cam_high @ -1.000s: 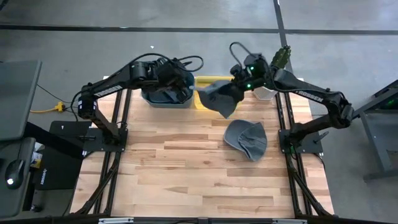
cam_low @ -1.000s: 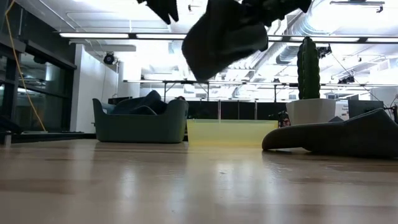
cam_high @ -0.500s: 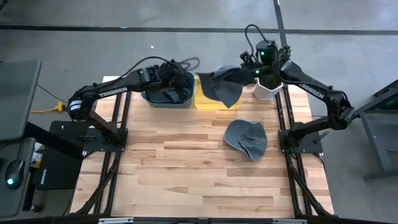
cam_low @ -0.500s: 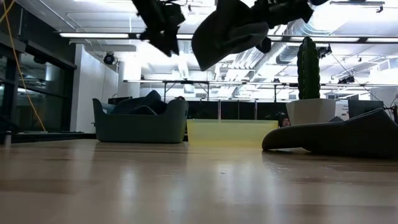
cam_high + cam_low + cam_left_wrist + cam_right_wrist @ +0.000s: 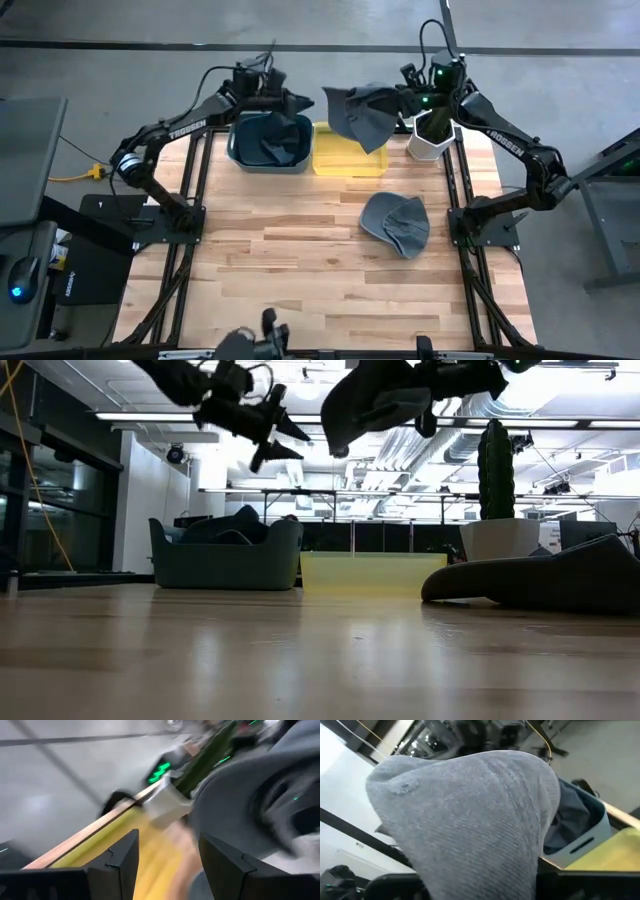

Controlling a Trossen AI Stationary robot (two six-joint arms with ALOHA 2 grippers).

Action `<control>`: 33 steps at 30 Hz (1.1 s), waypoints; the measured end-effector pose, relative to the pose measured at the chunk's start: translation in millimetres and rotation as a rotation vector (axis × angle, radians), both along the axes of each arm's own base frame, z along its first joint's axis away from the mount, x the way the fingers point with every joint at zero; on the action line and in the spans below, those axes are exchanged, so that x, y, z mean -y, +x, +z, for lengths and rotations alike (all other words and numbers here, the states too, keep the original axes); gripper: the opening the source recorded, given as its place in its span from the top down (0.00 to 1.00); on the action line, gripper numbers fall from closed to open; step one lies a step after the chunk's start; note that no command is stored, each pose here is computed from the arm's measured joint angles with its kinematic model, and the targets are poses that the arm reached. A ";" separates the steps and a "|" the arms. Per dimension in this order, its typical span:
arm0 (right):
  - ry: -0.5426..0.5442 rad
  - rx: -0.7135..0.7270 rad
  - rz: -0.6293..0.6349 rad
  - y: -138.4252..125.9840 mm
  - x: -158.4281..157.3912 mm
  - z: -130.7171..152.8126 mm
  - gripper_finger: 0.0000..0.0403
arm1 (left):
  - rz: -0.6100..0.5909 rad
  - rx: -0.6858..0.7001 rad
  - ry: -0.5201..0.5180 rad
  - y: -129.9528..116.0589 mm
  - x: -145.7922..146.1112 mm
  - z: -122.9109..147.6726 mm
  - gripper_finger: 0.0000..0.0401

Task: Pick & Place hat
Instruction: Put the left gray cap into the yellow bin

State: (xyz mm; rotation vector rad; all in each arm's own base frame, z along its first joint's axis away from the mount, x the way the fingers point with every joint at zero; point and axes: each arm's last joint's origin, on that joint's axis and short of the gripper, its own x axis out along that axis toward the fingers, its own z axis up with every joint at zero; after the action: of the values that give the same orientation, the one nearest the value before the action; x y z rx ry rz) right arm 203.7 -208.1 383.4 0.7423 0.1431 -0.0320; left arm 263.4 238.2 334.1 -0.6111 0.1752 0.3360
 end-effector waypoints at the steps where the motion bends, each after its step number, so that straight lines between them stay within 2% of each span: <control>1: -0.004 0.012 -0.004 -0.6 1.2 1.4 1.00 | -0.030 0.046 -0.023 0.6 -6.7 -1.8 0.55; 4: -0.018 0.041 -0.004 -0.3 1.8 5.4 1.00 | -0.127 0.145 -0.106 6.4 -22.3 -12.4 0.55; 8: -0.017 0.044 -0.003 -0.2 1.7 5.8 1.00 | -0.258 0.272 -0.126 20.9 -29.6 -16.7 0.53; 16: -0.015 0.046 -0.014 0.0 2.1 6.1 1.00 | -0.331 0.339 -0.127 34.9 -27.0 -21.0 0.49; 24: -0.002 0.083 -0.001 3.2 -0.4 11.1 1.00 | -0.307 0.347 -0.094 38.1 -24.6 -20.1 0.49; 29: 0.001 0.085 0.027 7.7 -5.1 11.4 1.00 | -0.243 0.351 -0.082 38.1 -26.5 -20.3 0.49; 33: -0.003 0.086 0.029 9.2 -6.5 11.5 1.00 | -0.250 0.354 -0.077 37.6 -26.8 -19.8 0.49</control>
State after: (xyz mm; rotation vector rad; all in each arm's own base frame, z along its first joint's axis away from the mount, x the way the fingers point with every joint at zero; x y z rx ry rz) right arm 212.9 -201.6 394.9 0.7372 0.0722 0.0271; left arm 300.9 265.0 314.3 -0.7063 -0.0759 -0.0231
